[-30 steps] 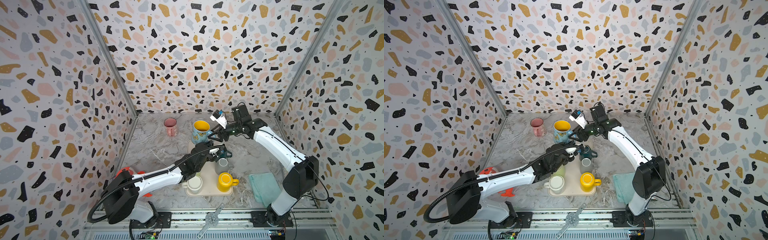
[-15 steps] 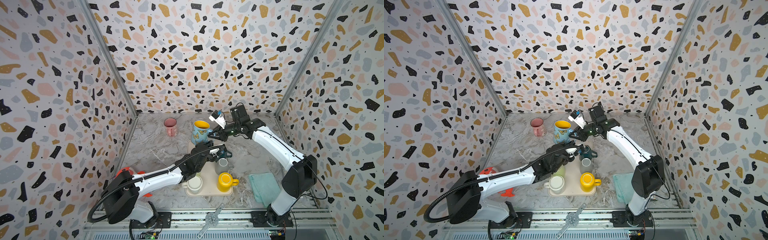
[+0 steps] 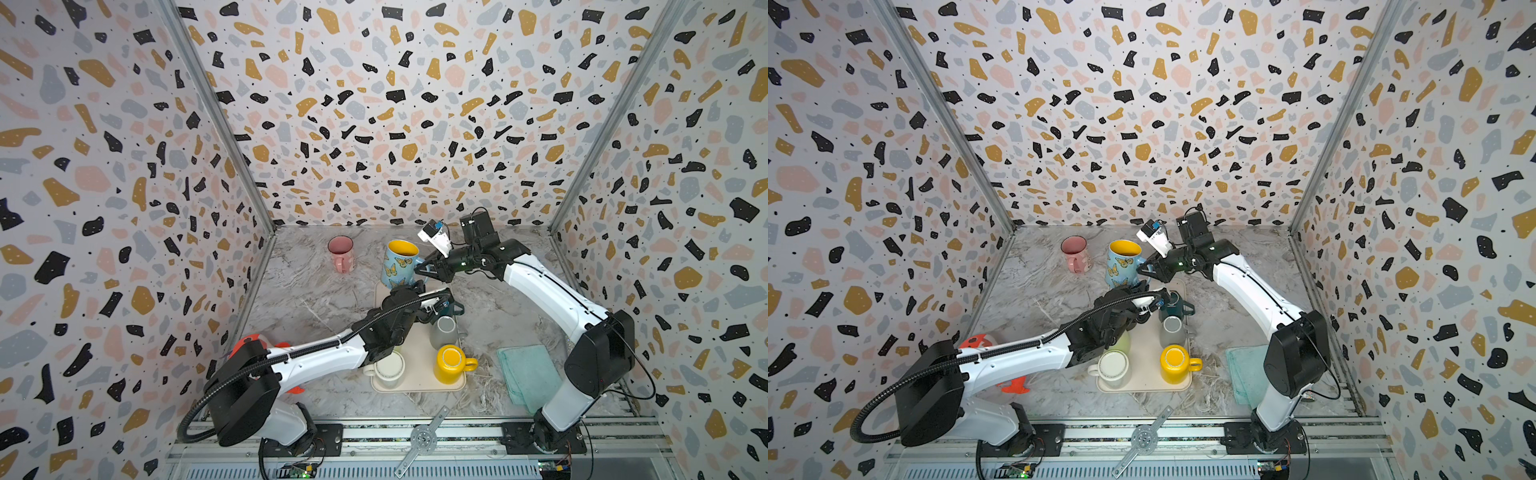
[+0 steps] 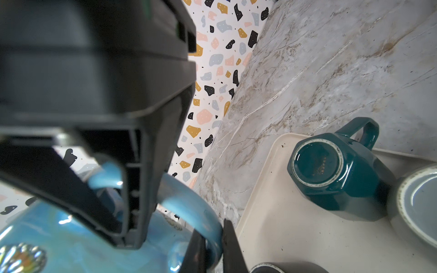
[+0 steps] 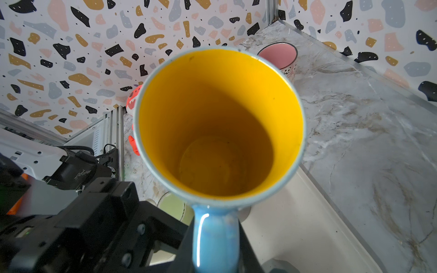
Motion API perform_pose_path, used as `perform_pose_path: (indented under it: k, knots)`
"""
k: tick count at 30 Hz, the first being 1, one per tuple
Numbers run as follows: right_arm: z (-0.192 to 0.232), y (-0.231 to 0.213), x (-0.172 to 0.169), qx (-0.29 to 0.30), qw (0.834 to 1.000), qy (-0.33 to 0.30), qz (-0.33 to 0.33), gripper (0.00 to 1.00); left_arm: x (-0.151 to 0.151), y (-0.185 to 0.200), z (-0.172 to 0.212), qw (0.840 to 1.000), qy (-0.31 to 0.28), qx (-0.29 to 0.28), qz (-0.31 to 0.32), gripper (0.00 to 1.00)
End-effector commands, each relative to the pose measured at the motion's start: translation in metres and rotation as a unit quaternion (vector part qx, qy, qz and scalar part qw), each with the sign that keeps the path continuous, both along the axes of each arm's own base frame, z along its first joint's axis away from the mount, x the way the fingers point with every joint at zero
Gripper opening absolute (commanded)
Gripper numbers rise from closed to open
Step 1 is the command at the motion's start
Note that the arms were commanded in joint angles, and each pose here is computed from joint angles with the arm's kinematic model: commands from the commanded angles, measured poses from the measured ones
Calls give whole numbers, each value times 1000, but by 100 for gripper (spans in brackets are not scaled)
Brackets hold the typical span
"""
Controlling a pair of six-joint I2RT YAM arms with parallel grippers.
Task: Turn the mug right side up
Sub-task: 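Carry the blue mug with the right gripper while the left gripper withdraws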
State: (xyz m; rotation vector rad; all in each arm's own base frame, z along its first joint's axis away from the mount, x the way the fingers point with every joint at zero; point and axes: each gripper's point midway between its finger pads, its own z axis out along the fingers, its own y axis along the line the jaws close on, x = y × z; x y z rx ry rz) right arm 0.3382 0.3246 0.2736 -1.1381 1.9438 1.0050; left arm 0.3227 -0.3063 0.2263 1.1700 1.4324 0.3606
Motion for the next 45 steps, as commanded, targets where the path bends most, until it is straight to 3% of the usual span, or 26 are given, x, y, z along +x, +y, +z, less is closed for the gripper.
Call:
perform_pose_path:
  k: [1,6,9,15,21,26,30,38,45]
  knots:
    - [25,-8,10,15,998,-41,-35,0,9,6,72,992,-70,-99,42,11]
    - [33,-7,9,29,998,-48,-42,0,6,10,83,988,-66,-130,47,34]
    - [39,-8,12,33,997,-56,-50,0,6,14,88,986,-67,-143,55,42]
    - [53,-7,20,51,993,-72,-71,0,2,32,102,977,-72,-185,84,47]
    - [55,9,34,44,989,-104,-100,0,-1,71,126,948,-64,-284,129,56]
    - [45,34,56,29,987,-116,-110,0,7,110,146,906,-13,-406,118,58]
    - [33,52,78,23,984,-124,-123,0,3,138,158,883,-4,-455,111,60]
    - [8,78,119,13,980,-132,-151,0,4,169,158,856,25,-504,110,60]
    - [-3,93,138,25,978,-138,-158,0,19,173,137,852,79,-507,102,60]
